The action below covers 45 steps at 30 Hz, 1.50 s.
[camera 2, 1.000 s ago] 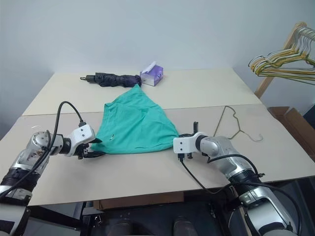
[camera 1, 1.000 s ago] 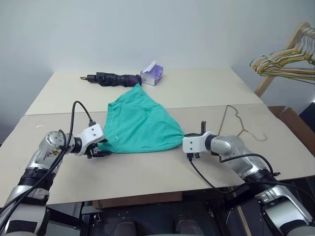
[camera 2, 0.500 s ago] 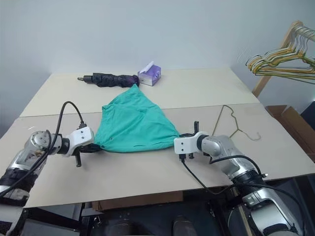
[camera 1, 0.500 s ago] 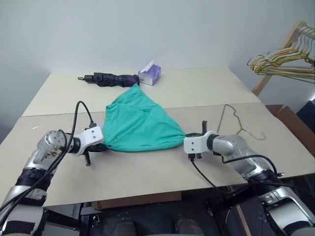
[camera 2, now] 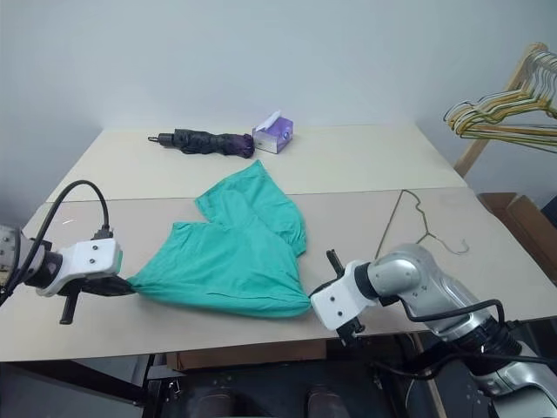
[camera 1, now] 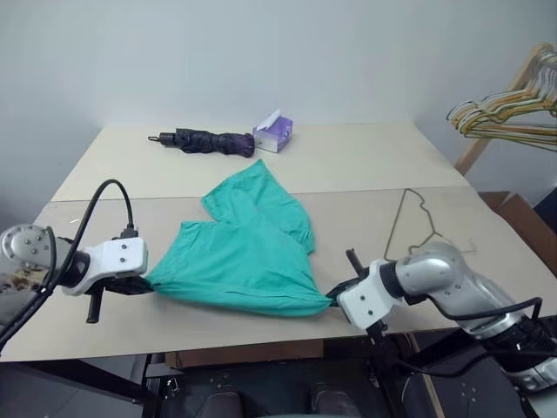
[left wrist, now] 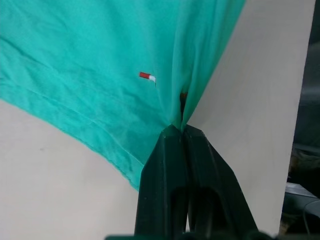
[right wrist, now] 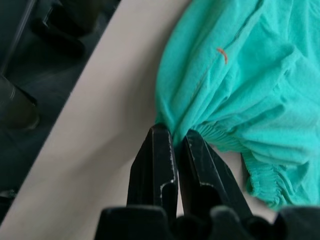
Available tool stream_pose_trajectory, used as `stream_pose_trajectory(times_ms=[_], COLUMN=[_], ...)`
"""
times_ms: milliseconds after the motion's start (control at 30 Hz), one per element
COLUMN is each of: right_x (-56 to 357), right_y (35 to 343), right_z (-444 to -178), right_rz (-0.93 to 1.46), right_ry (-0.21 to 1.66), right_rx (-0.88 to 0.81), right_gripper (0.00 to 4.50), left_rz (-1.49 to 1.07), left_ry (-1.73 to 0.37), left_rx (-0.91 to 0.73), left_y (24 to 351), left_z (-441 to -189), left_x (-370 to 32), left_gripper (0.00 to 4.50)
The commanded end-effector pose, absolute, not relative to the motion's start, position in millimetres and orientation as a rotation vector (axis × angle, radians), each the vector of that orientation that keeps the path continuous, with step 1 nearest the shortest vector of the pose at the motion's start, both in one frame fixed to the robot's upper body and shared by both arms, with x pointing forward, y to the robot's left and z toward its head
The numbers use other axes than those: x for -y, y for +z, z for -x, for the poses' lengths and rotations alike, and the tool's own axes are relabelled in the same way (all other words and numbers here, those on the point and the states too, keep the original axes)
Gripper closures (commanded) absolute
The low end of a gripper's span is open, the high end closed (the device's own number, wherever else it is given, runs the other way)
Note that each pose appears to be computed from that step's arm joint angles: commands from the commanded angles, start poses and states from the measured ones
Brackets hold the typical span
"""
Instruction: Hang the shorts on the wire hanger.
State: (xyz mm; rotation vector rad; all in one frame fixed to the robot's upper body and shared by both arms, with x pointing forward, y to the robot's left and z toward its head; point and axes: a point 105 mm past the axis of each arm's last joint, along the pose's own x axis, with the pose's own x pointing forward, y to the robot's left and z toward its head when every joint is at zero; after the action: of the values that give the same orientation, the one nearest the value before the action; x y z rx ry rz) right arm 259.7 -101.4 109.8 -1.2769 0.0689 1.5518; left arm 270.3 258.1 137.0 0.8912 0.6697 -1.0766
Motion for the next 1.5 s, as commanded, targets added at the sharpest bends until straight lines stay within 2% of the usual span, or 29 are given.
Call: stream_pose_trajectory(times_ms=[33,100,167,233,333,433,533,633,700,800,867,967,1100,1233,1400,1500], right_x=[99,100,117,135,149,148,138,121,108,94,91,88,91,101,110,109], right_y=[164,189,244,306,385,403,380,331,282,200,153,106,86,86,84,86], right_z=[-323,-364,-425,-453,-446,-433,-429,-426,-419,-395,-377,-352,-334,-330,-320,-313], right_rz=[1.196,1.173,1.216,1.264,1.182,1.187,1.236,1.362,1.464,1.610,1.624,1.633,1.665,1.702,1.699,1.634], right_ry=[1.266,1.051,0.594,0.201,-0.123,-0.166,-0.058,0.149,0.355,0.708,0.900,1.100,1.217,1.243,1.295,1.329], right_rx=[-0.031,-0.014,0.084,0.254,0.521,0.651,0.663,0.623,0.569,0.468,0.367,0.265,0.230,0.199,0.140,0.115], right_gripper=[4.50,4.50,4.50,4.50,4.50,4.50,4.50,4.50,4.50,4.50,4.50,4.50,4.50,4.50,4.50,4.50], left_rz=[-0.972,-0.992,-0.933,-0.810,-0.574,-0.568,-0.695,-0.783,-0.862,-0.958,-0.966,-0.996,-0.982,-1.014,-1.011,-1.003], left_ry=[-0.816,-0.628,-0.245,0.001,0.117,0.077,-0.091,-0.293,-0.467,-0.743,-0.813,-0.908,-0.985,-1.029,-1.070,-1.078], left_rx=[-0.359,-0.249,0.015,0.273,0.593,0.678,0.607,0.469,0.276,-0.086,-0.284,-0.520,-0.696,-0.824,-0.873,-0.836], left_y=[183,209,279,348,425,444,419,373,322,233,187,133,100,92,95,96], left_z=[-336,-373,-419,-430,-408,-389,-380,-370,-361,-330,-313,-285,-256,-235,-221,-222], left_x=[-244,-245,-251,-252,-255,-259,-255,-251,-251,-256,-263,-269,-270,-277,-274,-267], left_gripper=[4.46,4.46,4.46,4.46,4.46,4.46,4.46,4.46,4.46,4.46,4.46,4.46,4.46,4.46,4.46,4.46])
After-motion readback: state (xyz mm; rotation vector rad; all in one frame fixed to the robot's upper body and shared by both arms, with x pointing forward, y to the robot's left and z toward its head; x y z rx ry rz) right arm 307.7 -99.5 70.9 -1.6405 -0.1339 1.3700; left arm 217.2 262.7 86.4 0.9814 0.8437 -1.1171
